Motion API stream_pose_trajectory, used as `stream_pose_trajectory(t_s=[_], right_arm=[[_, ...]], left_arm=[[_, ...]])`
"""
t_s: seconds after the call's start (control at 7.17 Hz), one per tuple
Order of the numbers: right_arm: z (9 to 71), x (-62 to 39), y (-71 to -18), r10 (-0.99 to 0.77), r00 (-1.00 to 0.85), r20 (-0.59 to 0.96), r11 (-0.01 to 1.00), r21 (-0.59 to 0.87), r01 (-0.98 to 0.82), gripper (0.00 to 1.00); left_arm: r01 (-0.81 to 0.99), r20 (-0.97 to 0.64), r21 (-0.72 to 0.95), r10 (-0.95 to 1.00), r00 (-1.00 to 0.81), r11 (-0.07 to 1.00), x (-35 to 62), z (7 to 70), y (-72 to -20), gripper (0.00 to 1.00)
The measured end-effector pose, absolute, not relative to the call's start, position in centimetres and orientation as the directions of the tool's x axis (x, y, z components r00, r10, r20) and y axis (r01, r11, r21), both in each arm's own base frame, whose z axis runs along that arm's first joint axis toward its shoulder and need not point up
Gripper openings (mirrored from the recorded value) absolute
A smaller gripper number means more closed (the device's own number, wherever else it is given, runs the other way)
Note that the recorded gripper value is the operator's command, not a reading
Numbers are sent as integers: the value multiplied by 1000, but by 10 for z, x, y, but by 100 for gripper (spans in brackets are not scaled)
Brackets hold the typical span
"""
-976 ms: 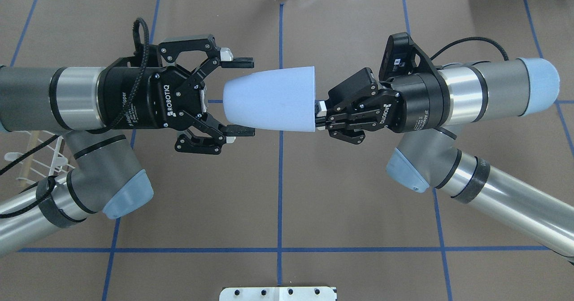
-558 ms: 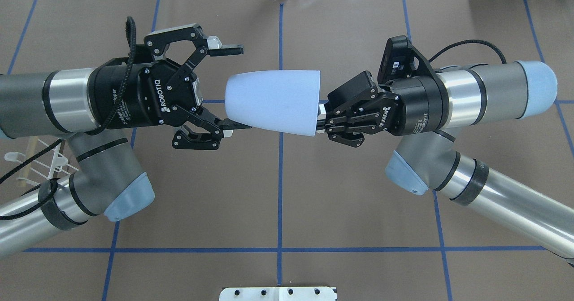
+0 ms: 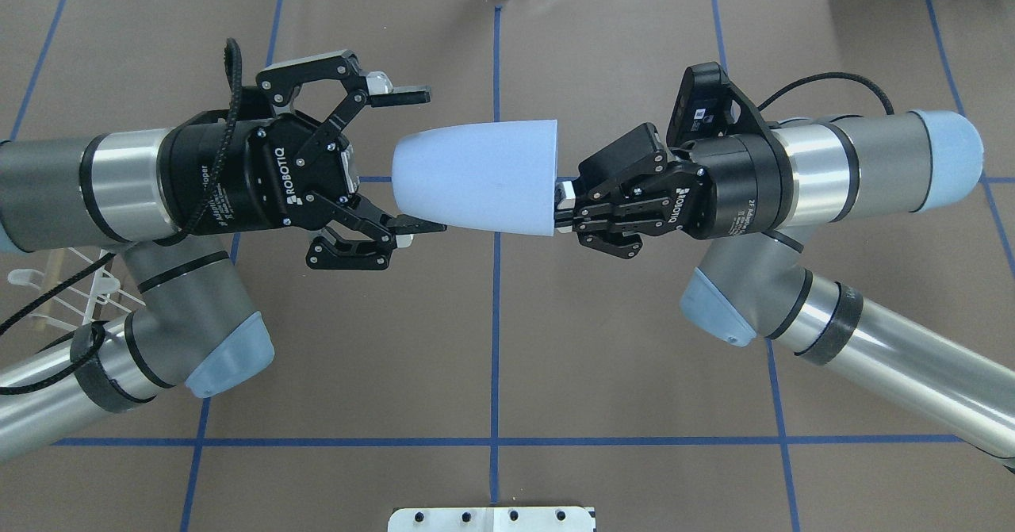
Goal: Hang cup on cup holder
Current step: 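Close the left gripper on the cup rim, then open the right gripper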
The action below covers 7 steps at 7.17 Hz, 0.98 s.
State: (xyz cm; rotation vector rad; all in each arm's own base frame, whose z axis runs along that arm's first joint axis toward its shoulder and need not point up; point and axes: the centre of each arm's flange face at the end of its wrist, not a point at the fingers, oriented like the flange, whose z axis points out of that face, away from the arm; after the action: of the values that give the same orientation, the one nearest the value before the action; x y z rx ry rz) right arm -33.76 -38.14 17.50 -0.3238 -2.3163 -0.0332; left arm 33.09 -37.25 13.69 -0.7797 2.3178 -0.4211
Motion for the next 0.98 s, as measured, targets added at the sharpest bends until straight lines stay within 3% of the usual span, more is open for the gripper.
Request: stream_pose_trajectory(t_s=[0.14, 0.28, 0.42, 0.56, 0.98], right_arm=[[175, -339, -382, 225, -664, 713, 967, -81, 241, 0], [176, -340, -382, 227, -665, 711, 967, -85, 240, 0], [176, -340, -383, 228, -666, 710, 967, -87, 238, 64], [176, -340, -383, 228, -667, 709, 968, -88, 237, 100], [177, -338, -383, 223, -668, 710, 969, -86, 232, 100]], left_arm=[[-424, -477, -475, -630, -612, 771, 331, 137, -371, 92], [-426, -477, -474, -631, -612, 771, 331, 136, -370, 55], [-428, -477, -473, -632, -611, 770, 331, 136, -370, 13], [-429, -476, -473, -633, -610, 769, 331, 136, -369, 0], [-430, -479, -478, -637, -604, 766, 330, 141, -367, 0]])
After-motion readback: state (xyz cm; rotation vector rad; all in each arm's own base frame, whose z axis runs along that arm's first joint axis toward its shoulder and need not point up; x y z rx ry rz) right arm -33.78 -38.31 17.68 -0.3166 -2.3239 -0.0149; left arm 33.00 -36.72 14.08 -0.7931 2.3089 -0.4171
